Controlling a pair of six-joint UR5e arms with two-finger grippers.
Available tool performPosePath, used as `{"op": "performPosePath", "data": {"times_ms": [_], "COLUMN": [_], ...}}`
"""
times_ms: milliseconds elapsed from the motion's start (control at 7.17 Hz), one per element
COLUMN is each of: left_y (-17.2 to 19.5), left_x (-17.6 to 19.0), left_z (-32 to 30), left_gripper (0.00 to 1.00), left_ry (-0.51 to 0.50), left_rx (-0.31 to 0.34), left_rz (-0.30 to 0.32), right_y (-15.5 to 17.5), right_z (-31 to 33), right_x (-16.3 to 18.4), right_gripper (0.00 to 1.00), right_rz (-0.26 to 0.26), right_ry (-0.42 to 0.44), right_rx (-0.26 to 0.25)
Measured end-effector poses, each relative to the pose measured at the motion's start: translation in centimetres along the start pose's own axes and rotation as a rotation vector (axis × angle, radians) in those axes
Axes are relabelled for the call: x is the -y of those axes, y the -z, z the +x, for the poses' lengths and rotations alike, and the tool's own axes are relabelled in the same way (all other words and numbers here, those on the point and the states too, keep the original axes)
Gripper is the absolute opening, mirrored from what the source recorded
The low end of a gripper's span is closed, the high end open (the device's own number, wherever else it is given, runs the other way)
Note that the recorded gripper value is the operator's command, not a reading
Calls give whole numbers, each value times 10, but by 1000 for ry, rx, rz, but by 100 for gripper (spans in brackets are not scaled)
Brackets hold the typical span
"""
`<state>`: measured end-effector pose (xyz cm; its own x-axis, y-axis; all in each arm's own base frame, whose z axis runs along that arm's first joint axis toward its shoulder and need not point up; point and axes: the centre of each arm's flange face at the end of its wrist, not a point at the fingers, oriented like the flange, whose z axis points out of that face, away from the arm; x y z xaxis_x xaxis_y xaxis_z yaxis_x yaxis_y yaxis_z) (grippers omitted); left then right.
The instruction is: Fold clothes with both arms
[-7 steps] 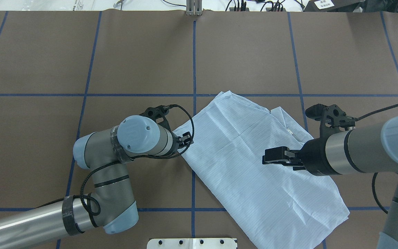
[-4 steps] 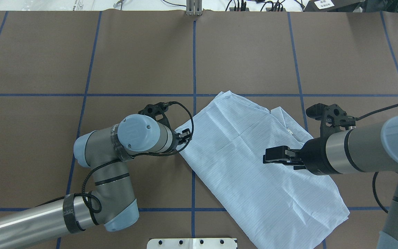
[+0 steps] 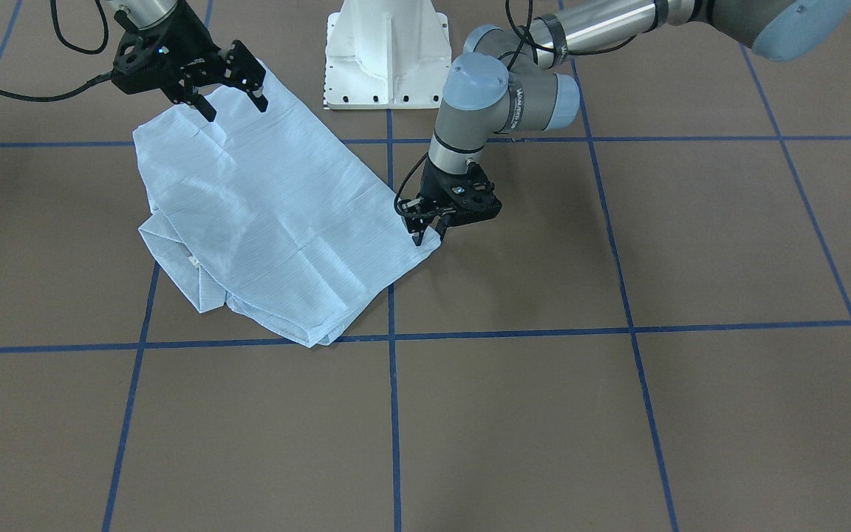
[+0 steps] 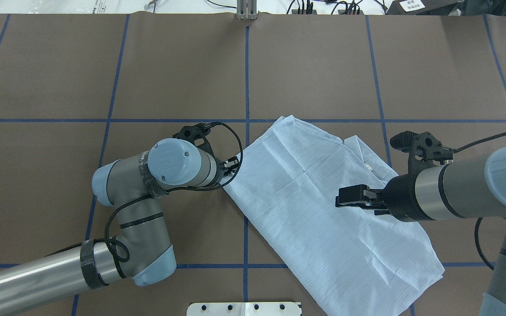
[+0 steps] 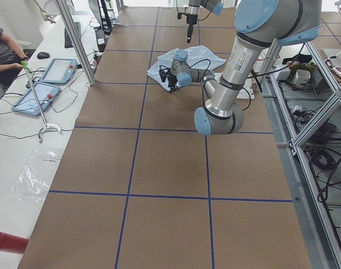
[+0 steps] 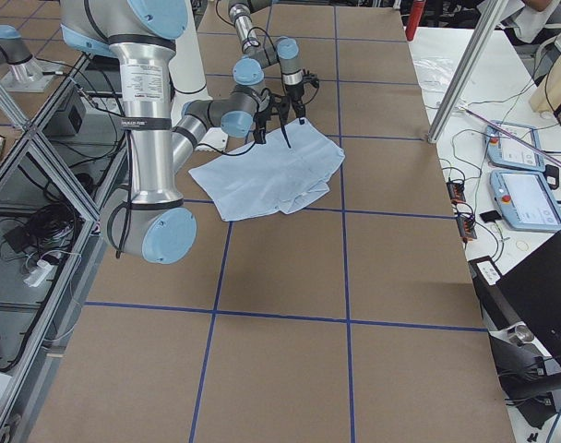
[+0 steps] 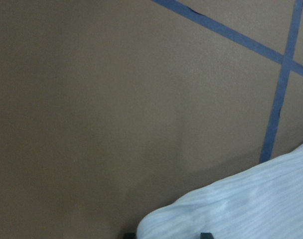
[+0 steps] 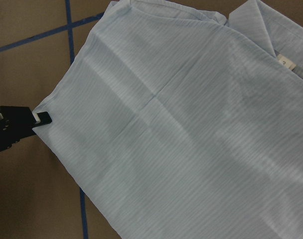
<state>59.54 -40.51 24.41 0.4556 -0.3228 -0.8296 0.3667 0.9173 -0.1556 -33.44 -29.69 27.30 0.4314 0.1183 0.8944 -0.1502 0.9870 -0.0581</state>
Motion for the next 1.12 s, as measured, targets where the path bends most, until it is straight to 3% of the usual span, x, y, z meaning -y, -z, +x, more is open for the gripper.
{"op": "performPosePath", "data": {"times_ms": [418, 558, 1115], "left_y": [8, 13, 13], "left_x": [3, 21, 140], "left_z": [11, 12, 27], "left_gripper": [0, 0, 0], "left_ry": [4, 20, 74], "left_rx": [-17, -20, 10], "left_rz": [0, 20, 160], "right_y": [1, 2, 5], "right_z": [4, 5, 6], "right_x": [7, 12, 22], "right_gripper": [100, 100, 100], "right_rz": [14, 22, 67], "right_ry": [-8, -12, -25], "right_rx": [-6, -8, -11]}}
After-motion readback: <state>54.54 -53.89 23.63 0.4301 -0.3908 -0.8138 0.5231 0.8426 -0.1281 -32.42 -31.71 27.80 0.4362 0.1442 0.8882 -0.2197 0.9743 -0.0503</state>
